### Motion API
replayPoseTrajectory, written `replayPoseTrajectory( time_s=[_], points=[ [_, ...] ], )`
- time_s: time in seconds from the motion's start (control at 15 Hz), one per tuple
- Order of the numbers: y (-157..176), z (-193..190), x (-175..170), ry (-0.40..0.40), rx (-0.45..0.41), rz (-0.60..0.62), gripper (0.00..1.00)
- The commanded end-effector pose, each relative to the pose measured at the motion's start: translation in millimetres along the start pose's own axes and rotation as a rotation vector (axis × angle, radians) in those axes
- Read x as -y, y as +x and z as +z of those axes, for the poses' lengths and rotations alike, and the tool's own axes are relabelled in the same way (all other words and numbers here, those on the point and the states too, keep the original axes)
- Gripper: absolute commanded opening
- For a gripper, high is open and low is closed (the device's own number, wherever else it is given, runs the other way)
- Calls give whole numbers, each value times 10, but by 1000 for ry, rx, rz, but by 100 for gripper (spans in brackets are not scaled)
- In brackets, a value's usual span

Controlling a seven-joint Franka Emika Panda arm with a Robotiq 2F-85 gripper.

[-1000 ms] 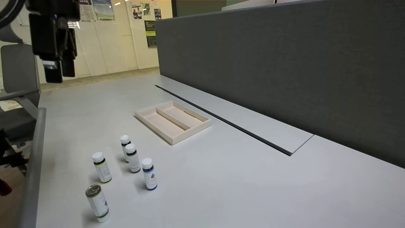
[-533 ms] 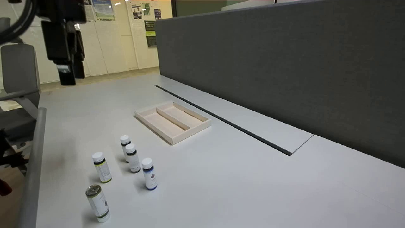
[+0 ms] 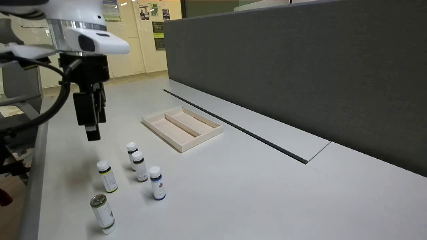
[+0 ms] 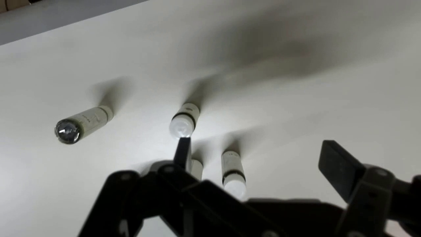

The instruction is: Place a bottle on the tray

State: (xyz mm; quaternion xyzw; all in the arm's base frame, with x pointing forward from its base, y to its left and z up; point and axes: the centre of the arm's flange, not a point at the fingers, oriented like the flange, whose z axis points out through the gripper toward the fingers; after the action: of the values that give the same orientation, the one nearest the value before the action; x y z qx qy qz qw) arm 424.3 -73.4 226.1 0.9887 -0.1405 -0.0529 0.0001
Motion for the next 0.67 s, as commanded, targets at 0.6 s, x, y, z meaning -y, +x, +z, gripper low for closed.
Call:
replayPoseTrajectory(
  time_s=[0.6],
  points=[
    [78,628,-384,-87,32,1,100]
  ],
)
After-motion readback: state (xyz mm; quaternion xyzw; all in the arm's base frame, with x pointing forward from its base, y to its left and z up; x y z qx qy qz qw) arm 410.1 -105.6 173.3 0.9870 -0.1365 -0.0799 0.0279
